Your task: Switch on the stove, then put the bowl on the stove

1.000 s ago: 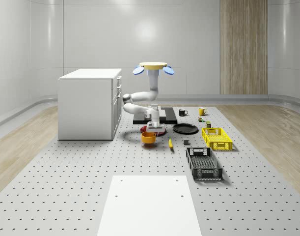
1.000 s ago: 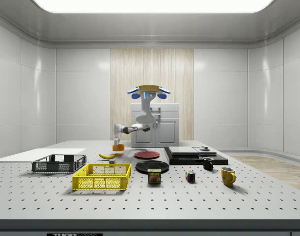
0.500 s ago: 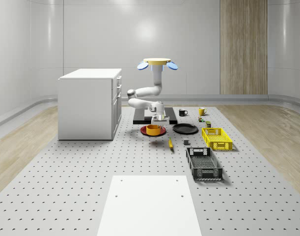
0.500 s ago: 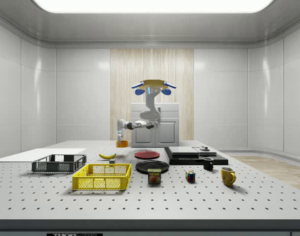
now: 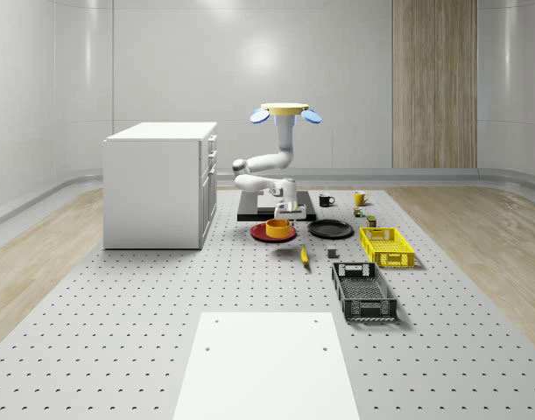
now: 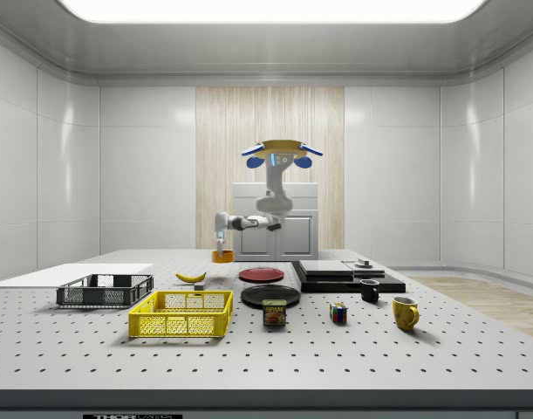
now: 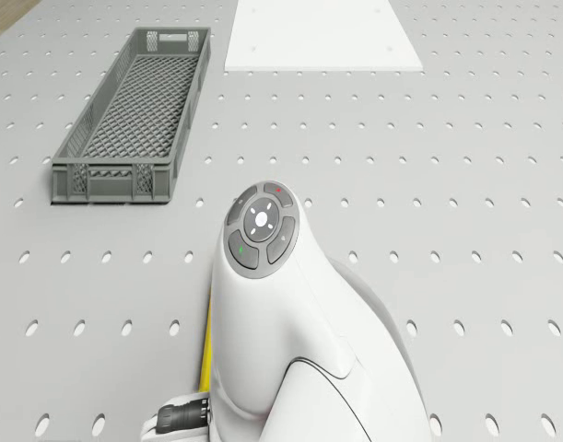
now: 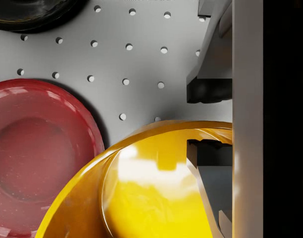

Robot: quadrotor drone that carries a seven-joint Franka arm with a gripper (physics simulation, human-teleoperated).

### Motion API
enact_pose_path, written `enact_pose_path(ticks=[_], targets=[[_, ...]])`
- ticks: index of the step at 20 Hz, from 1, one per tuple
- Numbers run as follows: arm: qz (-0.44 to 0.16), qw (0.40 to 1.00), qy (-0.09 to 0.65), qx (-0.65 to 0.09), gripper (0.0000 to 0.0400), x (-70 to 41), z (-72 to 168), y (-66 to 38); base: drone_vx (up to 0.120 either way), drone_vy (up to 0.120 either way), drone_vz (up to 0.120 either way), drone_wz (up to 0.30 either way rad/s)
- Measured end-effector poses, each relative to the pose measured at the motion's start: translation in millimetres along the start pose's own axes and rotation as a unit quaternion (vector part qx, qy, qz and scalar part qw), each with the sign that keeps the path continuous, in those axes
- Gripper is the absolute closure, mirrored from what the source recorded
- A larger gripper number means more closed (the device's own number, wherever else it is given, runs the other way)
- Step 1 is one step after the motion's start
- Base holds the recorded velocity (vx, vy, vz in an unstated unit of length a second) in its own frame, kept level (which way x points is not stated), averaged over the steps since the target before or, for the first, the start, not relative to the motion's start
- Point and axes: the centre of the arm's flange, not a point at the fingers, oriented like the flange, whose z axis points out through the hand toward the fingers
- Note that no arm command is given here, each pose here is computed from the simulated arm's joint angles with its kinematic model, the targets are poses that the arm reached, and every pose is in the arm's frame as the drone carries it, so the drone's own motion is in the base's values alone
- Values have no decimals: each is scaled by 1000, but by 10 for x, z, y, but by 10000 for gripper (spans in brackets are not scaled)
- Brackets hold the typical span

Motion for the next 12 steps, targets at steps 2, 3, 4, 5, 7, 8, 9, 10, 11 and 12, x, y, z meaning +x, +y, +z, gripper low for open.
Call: enact_pose_path(ticks=[2,3,4,5,7,8,9,10,11,12], targets=[[11,1000,1,-1,294,-10,-1,-7,-120,0,0,0],[14,1000,1,-1,294,-14,-2,-10,-120,0,0,0],[16,1000,1,-1,294,-17,-2,-12,-120,0,0,0],[15,1000,1,-1,295,-19,-3,-13,-120,0,0,0],[13,1000,1,-1,295,-22,-3,-16,-120,0,0,0],[11,1000,1,-1,295,-24,-3,-16,-120,0,0,0],[8,1000,1,-1,295,-24,-3,-17,-120,0,0,0],[6,1000,1,-1,295,-25,-3,-17,-120,0,0,0],[2,1000,1,-1,296,-23,-3,-16,-120,0,0,0],[-2,1000,1,-1,296,-17,-3,-11,-120,0,0,0]])
